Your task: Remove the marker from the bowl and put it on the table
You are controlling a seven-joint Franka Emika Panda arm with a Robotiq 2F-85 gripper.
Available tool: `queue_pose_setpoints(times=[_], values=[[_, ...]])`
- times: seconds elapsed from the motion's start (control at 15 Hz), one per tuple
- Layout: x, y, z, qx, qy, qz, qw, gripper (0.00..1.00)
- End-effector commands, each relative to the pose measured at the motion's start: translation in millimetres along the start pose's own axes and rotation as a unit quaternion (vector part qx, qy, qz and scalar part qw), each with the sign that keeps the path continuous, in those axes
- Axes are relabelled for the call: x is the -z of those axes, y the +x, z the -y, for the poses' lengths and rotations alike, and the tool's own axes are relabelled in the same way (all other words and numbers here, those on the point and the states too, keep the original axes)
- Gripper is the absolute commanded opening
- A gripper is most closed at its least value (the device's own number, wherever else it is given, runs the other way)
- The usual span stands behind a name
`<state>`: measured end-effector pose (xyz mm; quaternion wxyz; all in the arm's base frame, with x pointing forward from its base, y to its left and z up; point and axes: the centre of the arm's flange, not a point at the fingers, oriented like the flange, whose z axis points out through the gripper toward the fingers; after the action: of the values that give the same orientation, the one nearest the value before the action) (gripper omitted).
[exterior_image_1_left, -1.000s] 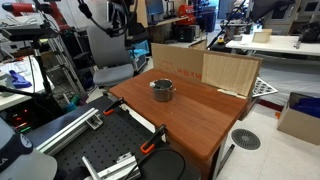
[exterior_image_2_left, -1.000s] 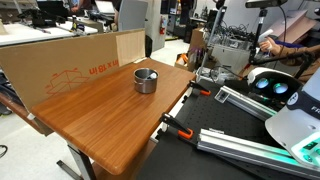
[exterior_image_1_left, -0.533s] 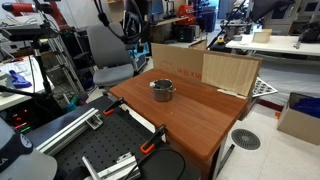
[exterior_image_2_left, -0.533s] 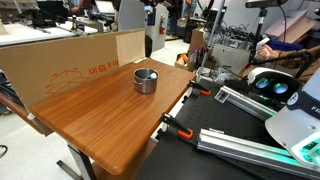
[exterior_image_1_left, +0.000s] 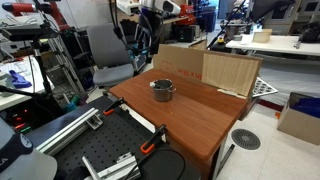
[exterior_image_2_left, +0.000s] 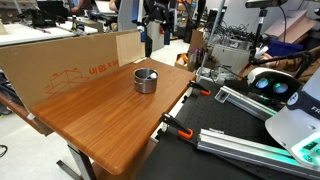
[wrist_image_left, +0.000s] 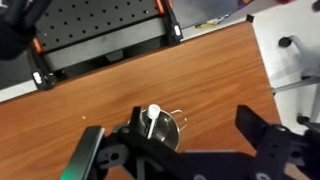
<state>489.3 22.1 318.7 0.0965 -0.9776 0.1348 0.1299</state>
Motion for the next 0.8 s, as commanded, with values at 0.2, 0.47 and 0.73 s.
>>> queue_pose_setpoints(times=[0.2,0.47,0.73], values=[[-26,39,1,-0.035,-0.02,0.022,0.999,1.0],[-45,59,0,-0.054,-0.038,0.035,0.9972,1.0],[-68,69,-1,-0.063,-0.063,0.052,0.9946,1.0]])
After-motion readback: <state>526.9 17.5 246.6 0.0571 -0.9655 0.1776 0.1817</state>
